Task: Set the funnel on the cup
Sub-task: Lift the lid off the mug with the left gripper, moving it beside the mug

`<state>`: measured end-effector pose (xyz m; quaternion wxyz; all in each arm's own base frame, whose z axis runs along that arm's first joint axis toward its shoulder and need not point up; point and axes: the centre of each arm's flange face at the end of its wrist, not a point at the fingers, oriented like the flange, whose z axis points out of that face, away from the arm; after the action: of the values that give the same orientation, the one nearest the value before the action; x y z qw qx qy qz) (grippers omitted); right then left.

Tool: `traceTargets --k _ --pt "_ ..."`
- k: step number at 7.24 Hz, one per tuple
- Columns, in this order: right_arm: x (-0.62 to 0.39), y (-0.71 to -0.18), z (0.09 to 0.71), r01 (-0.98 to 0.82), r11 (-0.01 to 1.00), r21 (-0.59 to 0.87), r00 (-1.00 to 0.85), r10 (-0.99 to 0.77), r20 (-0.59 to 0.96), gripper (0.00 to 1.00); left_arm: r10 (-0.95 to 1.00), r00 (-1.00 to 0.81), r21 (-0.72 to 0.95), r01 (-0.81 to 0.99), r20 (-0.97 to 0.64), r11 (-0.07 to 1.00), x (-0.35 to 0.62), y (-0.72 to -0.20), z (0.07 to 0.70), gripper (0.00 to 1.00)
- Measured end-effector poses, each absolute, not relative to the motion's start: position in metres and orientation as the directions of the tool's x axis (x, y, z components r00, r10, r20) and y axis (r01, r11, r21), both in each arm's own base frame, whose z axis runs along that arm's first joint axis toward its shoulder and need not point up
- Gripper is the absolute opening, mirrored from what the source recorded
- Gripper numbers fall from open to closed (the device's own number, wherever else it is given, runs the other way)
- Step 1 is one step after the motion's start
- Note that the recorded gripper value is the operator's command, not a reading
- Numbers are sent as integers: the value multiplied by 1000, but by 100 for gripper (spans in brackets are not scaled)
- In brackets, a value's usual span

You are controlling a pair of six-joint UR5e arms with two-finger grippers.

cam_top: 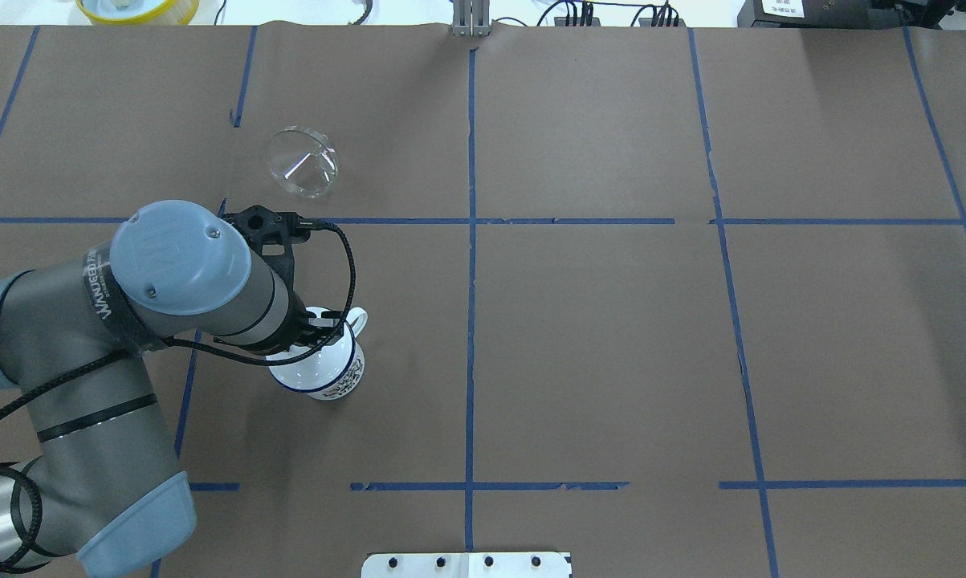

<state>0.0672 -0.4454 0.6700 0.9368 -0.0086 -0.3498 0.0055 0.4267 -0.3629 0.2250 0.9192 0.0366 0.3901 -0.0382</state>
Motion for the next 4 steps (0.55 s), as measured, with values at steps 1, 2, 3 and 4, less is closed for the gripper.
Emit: traceTargets --k 1,2,3,4 --pt "67 -445 670 -4 1000 -20 755 16 655 100 -39 681 44 105 -731 994 417 -361 217 0" --pt "67 -445 670 -4 1000 -20 755 16 655 100 -48 673 48 124 -738 991 403 -365 209 0" --pt "67 -445 670 -4 1000 -20 755 16 655 100 -56 677 60 147 -734 987 382 -375 205 0" --pt "67 -445 670 -4 1000 -20 755 16 655 100 -37 692 93 149 -721 984 362 -387 206 0"
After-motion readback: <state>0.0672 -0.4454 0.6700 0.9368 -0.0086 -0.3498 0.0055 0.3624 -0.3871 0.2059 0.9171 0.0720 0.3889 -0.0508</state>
